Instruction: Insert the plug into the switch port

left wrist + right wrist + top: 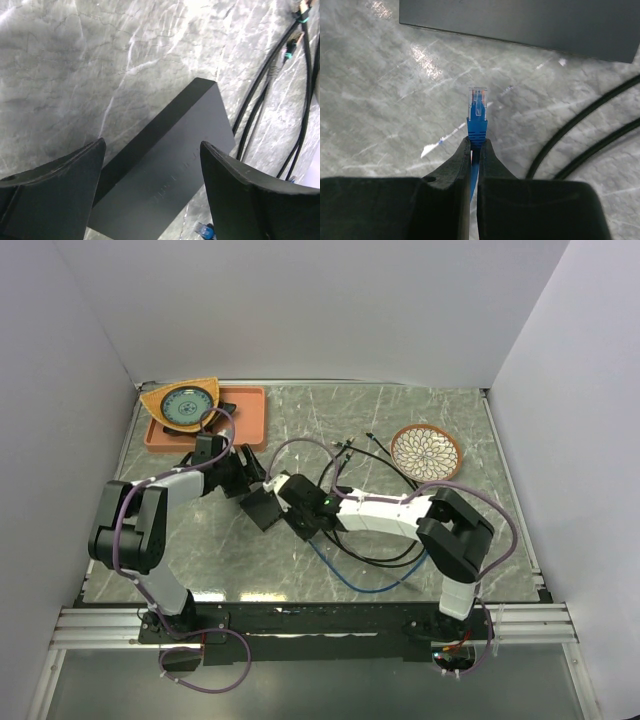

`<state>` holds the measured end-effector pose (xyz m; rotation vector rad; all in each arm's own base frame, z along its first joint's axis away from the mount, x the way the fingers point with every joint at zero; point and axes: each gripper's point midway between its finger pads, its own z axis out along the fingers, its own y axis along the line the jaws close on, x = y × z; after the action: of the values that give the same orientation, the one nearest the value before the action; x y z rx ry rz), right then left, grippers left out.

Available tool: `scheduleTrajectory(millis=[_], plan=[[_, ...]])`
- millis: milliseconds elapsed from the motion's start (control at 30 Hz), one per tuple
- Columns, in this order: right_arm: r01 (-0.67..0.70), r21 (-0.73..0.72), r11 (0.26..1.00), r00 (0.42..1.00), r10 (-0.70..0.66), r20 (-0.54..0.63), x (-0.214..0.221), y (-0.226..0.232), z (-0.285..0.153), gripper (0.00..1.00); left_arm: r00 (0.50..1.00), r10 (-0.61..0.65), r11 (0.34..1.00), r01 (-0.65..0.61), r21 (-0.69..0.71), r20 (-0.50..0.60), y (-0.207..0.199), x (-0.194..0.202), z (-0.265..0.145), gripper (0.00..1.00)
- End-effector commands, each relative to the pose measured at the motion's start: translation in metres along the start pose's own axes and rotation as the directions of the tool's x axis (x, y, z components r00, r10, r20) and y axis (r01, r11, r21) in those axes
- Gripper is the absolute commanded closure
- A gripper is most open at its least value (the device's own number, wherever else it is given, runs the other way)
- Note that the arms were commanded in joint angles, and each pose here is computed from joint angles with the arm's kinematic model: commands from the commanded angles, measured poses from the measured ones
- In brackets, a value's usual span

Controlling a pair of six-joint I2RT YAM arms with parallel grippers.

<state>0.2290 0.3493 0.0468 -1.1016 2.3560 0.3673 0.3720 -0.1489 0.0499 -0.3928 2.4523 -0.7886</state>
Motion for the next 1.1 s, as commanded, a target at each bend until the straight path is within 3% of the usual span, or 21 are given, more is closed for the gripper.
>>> scheduleTrajectory(millis=[0,167,300,800,1067], plan=[[0.010,0.061,0.998,0.999,-0.013,0.043,-0.018,0.004,0.008,1.00,1.000,0.017,1.000,-0.017,0.022,-0.001,0.000,0.003,0.007,0.19],[0.007,0.064,0.998,0.999,-0.009,0.030,-0.015,0.011,0.013,1.00,0.998,-0.010,0.998,0.013,0.055,-0.055,0.004,0.026,0.006,0.28],[0.000,0.080,0.997,1.000,-0.002,0.030,-0.013,0.008,0.012,1.00,0.998,-0.028,0.994,0.033,0.100,-0.056,-0.005,0.037,-0.005,0.29],[0.018,0.139,0.990,1.000,-0.019,0.004,-0.004,-0.003,0.019,1.00,0.999,-0.005,0.997,0.009,0.078,-0.054,-0.010,0.036,-0.001,0.25],[0.029,0.132,0.991,1.000,-0.027,-0.016,0.005,-0.001,0.026,1.00,0.996,-0.004,0.998,0.010,0.067,-0.086,-0.005,0.041,0.007,0.28]])
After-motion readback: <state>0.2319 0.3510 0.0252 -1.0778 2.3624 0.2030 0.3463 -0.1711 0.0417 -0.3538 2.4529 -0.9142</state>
